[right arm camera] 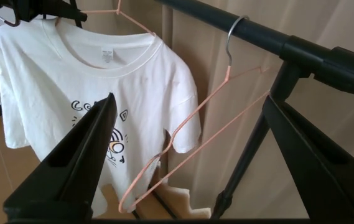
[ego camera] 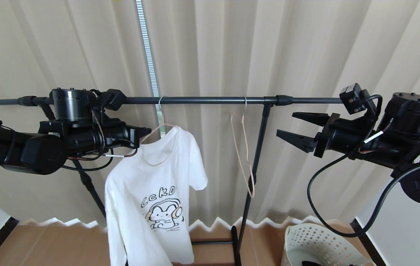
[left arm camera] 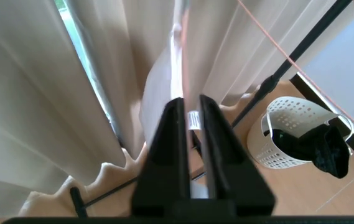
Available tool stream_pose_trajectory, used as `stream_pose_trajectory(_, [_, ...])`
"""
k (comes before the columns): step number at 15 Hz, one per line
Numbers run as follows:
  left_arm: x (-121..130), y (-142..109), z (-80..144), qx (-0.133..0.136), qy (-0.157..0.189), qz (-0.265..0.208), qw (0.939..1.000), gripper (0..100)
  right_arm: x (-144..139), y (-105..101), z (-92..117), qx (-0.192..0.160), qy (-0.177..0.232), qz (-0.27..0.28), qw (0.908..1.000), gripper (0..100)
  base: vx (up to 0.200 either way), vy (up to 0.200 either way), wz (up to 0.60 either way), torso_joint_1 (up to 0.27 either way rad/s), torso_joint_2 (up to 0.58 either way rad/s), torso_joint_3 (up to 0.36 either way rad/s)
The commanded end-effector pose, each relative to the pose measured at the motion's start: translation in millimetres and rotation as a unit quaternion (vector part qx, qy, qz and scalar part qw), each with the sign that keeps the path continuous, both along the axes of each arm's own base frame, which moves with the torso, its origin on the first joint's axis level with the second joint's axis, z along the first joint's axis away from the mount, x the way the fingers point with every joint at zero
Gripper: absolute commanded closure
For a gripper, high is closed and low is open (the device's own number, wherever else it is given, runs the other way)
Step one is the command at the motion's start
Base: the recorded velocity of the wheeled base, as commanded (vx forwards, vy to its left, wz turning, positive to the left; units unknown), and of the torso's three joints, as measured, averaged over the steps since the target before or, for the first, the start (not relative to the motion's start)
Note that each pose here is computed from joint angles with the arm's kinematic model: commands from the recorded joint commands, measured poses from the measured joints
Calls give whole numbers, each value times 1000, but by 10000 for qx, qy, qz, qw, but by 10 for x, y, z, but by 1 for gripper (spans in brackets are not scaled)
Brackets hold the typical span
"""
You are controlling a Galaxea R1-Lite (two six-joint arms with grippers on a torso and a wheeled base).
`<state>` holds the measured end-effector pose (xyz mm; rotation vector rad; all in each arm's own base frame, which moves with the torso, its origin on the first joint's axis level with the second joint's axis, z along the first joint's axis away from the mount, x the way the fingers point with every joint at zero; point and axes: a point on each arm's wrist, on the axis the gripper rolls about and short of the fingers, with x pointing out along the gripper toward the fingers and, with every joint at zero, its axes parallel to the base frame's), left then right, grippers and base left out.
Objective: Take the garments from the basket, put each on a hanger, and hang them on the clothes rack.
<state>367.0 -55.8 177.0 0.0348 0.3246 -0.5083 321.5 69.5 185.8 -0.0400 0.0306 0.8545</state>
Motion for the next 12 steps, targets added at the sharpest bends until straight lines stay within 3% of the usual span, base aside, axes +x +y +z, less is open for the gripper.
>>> stream_pose_trajectory(1, [-12, 2, 11, -29, 18, 11, 10000, 0, 2, 2, -5, -2, 5, 5, 10000, 0, 0, 0, 0, 0, 0, 0])
stream_pose_trajectory(4, [-85, 28, 55, -55, -2, 34, 10000, 0, 1, 2, 4, 1, -10, 5, 10000, 0, 0, 0, 0, 0, 0, 0])
stream_pose_trajectory(8, [-591, 105, 287, -74, -211, 53, 9997, 0, -38, -8, 119, 69, -138, -73, 9999, 0, 0, 0, 0, 0, 0, 0])
stream_pose_trajectory(10, [-827, 191, 314, -48, -241, 144, 9996, 0, -229, -5, 341, 136, -375, -678, 9969, 0, 0, 0, 0, 0, 0, 0])
stream_pose_trajectory(11, [-838, 197, 319, -49, -249, 151, 9996, 0, -235, -3, 349, 138, -382, -708, 9967, 0, 0, 0, 0, 0, 0, 0])
stream_pose_trajectory(12, [-1133, 277, 343, -118, -306, 280, 9991, 0, -515, 67, 562, 94, -325, -1683, 9852, 0, 0, 0, 0, 0, 0, 0])
